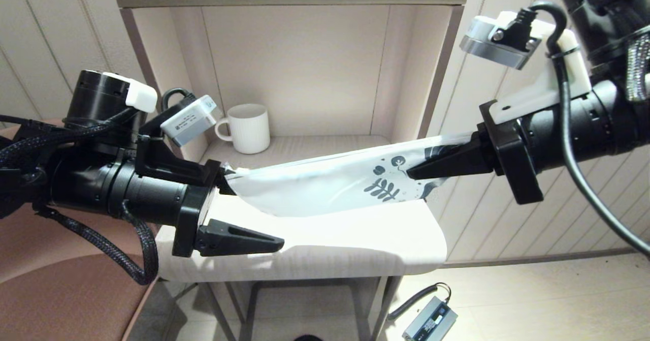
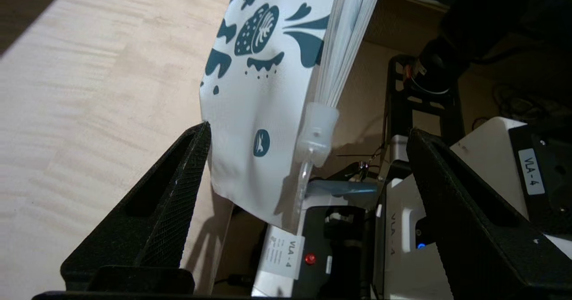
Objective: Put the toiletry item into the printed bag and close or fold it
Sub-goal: Hand it to the other hand
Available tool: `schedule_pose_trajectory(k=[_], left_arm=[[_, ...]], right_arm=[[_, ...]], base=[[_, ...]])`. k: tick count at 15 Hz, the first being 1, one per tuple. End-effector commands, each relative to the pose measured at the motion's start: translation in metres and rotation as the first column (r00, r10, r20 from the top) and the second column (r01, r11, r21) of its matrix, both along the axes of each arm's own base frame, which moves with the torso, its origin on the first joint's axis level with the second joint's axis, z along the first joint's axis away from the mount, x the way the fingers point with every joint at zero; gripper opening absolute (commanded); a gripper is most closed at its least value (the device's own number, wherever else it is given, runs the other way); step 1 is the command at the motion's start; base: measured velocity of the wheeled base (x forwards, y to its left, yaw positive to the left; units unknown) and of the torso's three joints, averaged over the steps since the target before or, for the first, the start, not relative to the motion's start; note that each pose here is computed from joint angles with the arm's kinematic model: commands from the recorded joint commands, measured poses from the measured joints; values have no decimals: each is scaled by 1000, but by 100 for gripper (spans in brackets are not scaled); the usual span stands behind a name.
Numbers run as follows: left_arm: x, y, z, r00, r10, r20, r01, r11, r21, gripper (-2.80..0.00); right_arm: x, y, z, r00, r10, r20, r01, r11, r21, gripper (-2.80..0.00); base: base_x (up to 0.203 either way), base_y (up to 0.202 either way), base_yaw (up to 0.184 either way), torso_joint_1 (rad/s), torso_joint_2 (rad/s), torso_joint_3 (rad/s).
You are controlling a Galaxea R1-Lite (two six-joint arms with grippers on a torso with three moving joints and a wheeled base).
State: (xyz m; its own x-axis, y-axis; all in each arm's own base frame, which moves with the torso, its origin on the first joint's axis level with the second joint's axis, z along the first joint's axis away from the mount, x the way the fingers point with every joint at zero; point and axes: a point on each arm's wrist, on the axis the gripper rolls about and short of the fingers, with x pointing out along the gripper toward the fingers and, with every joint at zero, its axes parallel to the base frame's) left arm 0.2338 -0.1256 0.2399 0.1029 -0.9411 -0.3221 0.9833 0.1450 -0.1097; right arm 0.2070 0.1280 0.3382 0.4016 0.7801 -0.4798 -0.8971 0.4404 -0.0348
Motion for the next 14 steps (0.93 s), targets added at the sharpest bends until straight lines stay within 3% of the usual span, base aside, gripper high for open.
schedule_pose_trajectory(k=[1,8,9,14], left_arm=[[3,-2,-2,1000,-3,2,3,1000,-10,0],[10,-5,-5,1000,-19,-4,18,1000,-19,0],[9,-5,-5,1000,-19,-5,18,1000,-19,-280],[9,-5,-5,1000,-18,6,19,1000,-23,-280]], right_arm=[[1,1,-2,1000,4,-11,-4,1000,-5,-280],[1,1,-3,1000,4,-11,-4,1000,-7,-280],[1,1,-3,1000,4,-12,-4,1000,-8,-280],[2,1,-6,1000,4,-20,-4,1000,-13,-280]], base=[[0,0,0,0,0,0],[0,0,0,0,0,0],[0,0,0,0,0,0],[0,0,0,0,0,0]])
